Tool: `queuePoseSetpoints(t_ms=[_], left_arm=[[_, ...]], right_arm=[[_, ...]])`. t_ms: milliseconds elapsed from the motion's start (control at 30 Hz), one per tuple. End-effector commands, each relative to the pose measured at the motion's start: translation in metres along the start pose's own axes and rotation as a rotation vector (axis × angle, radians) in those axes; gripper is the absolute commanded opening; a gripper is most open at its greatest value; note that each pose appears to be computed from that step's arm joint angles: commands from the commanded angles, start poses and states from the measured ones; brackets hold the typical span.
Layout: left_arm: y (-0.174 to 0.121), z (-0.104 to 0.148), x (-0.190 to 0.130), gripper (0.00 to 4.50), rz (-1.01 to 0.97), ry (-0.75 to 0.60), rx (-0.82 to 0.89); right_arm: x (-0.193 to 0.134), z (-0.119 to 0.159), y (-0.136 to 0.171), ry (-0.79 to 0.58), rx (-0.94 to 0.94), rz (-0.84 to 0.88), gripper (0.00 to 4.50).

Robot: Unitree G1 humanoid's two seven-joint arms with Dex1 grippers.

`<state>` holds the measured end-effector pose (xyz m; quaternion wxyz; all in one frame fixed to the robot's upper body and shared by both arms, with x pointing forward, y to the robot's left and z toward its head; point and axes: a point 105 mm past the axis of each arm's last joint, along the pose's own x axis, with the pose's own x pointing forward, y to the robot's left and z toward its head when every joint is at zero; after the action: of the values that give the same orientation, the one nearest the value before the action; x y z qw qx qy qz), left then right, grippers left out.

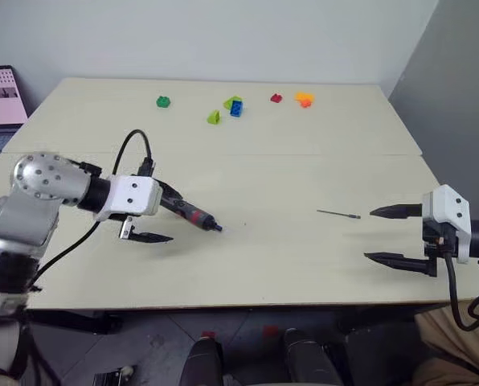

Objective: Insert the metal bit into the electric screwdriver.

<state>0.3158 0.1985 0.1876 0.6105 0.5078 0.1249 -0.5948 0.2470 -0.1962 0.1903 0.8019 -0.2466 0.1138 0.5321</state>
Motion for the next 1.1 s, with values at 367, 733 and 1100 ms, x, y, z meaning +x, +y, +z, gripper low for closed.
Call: queuePoseSetpoints(t_ms=[367, 733, 1100], left_arm=[[0.020, -0.002, 0.028, 4.50, -0.125, 0.046, 0.131], [0.026, -0.002, 0.036, 4.50, -0.150, 0.034, 0.153], [0.028, -0.003, 0.043, 4.50, -0.192, 0.043, 0.190]], right_arm=[[0.002, 0.044, 0.013, -0.185, -0.020, -0.004, 4.47], [0.000, 0.058, 0.026, -0.258, 0.023, 0.004, 4.47], [0.003, 0.057, 0.038, -0.267, 0.039, 0.008, 4.47]])
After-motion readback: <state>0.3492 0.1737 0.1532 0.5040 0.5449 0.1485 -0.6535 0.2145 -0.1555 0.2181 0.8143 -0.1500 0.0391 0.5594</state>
